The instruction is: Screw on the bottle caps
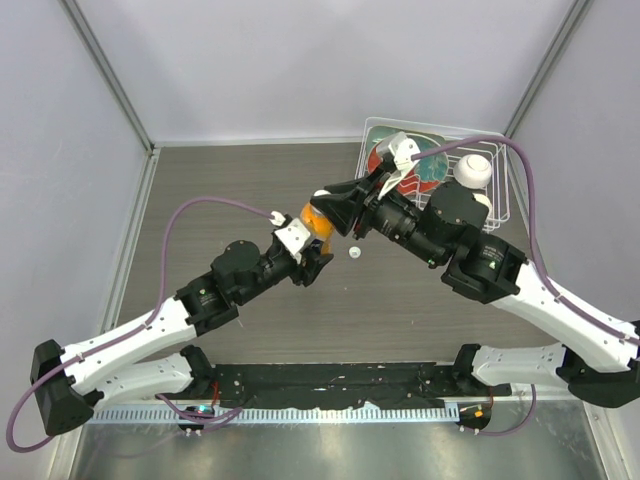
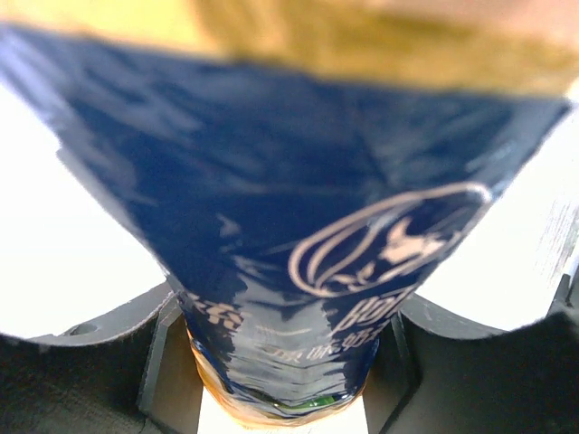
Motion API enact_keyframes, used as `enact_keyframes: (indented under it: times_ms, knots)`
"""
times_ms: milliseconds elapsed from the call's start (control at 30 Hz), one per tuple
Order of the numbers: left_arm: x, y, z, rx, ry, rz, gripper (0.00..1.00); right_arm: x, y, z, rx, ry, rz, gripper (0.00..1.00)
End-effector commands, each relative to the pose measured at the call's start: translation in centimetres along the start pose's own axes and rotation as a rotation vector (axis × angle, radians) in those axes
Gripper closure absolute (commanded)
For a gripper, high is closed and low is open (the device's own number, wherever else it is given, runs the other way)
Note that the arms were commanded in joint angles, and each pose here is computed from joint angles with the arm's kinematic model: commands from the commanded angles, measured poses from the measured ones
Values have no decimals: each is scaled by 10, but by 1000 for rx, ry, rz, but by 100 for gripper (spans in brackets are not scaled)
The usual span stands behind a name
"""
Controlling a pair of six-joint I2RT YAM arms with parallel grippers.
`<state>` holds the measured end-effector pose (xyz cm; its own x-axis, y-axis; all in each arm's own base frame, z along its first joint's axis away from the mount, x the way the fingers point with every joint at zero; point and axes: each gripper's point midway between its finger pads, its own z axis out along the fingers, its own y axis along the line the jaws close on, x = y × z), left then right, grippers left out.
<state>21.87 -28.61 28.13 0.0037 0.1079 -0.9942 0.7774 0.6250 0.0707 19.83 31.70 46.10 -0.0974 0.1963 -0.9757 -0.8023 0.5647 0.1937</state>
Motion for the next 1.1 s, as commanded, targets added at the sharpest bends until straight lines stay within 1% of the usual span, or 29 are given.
enact_keyframes:
  times_ms: [0,133,267,433,600,667,900,967,1000,1067]
  knots:
    - [-101,21,-12,-88,-299,-22,69,93,-13,-12,100,331,-75,91]
    - [-101,23,-14,-98,-298,-28,69,99,-14,-14,127,349,-105,91]
    - [-100,25,-12,-112,-295,-49,69,98,-16,-12,166,336,-116,90]
    - [-102,34,-11,-166,-299,-104,74,101,-12,-3,226,317,-125,90]
    - [-108,32,-13,-159,-315,-153,74,108,0,5,194,298,-89,90]
    - [-111,30,-16,-149,-322,-168,74,109,7,7,164,286,-70,87]
    - [-110,24,-23,-110,-322,-192,75,99,11,10,142,240,-59,66]
    - [-107,23,-23,-107,-316,-193,75,96,13,12,136,237,-62,63]
    - [-106,23,-23,-104,-316,-191,75,100,13,14,134,248,-70,59]
    - [-102,19,-22,-89,-306,-189,75,97,15,16,122,246,-71,57]
